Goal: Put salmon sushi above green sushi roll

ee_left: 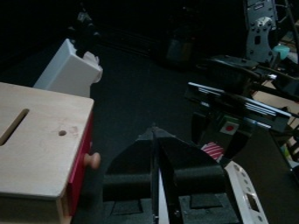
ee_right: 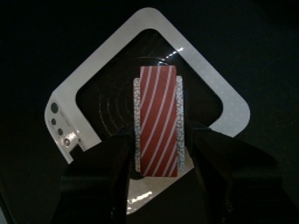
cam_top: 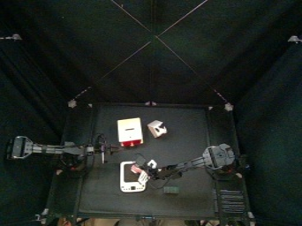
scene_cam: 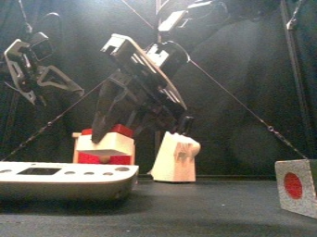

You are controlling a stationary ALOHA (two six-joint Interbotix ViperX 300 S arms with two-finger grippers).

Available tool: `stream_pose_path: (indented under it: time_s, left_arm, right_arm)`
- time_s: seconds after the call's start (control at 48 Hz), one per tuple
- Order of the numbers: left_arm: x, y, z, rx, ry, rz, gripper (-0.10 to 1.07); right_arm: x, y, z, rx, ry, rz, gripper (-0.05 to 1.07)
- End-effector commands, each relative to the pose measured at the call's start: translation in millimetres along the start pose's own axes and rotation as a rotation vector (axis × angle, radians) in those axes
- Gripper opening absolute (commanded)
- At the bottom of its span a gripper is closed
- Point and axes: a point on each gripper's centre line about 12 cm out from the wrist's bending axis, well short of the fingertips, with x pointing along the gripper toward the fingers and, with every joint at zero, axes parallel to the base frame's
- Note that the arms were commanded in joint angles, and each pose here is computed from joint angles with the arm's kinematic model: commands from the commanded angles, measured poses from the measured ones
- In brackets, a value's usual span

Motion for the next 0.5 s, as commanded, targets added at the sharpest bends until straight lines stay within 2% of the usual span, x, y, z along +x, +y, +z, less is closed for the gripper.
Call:
stream_pose_path:
  time_s: [0.0,0.292,0.479]
  left_arm:
    - [2,-1.1,4.9,0.002,-0.016,-0.004,0.40]
    - [2,-0.7,4.5,0.004,-0.015,-0.003,0.40]
    - [2,-1.0,5.9,0.011,-0.019,-0.004,0.40]
  right_arm:
    - [-21,8,17,0.022,-0.041,0.042,0.70]
    - [-29,-3,16,0.102,-0.007,-0.002,0.69]
    - [-47,-10,15,0.137,0.006,-0.037,0.69]
